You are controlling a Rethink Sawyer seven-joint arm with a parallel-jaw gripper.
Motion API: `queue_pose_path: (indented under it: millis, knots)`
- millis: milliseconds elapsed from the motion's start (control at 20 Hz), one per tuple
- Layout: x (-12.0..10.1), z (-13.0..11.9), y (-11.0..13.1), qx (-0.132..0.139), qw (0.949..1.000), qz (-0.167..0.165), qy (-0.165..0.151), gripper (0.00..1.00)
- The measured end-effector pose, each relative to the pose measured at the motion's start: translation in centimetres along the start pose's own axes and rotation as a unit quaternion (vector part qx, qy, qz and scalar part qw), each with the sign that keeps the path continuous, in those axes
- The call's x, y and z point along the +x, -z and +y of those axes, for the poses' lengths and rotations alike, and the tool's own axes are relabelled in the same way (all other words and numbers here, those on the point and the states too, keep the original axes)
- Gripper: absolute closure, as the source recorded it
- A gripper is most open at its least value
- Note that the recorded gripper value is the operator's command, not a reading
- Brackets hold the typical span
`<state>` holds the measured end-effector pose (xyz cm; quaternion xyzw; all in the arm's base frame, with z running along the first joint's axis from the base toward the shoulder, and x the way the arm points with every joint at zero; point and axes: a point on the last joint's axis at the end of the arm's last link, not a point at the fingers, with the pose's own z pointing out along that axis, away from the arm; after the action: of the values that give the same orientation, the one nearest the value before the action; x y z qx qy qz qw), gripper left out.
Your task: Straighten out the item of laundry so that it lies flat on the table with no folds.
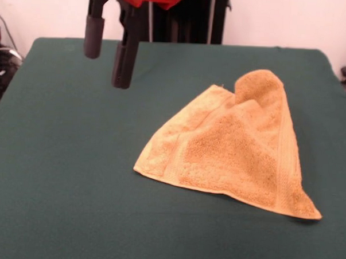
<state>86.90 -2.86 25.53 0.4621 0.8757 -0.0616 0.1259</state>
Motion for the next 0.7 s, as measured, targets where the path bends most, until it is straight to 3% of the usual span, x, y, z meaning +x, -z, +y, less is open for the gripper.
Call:
queue_pose_path:
  millis: [700]
  knots:
    - [1.2, 1.6, 0.1, -0.029, 0.9992, 0.024, 0.011, 0.0]
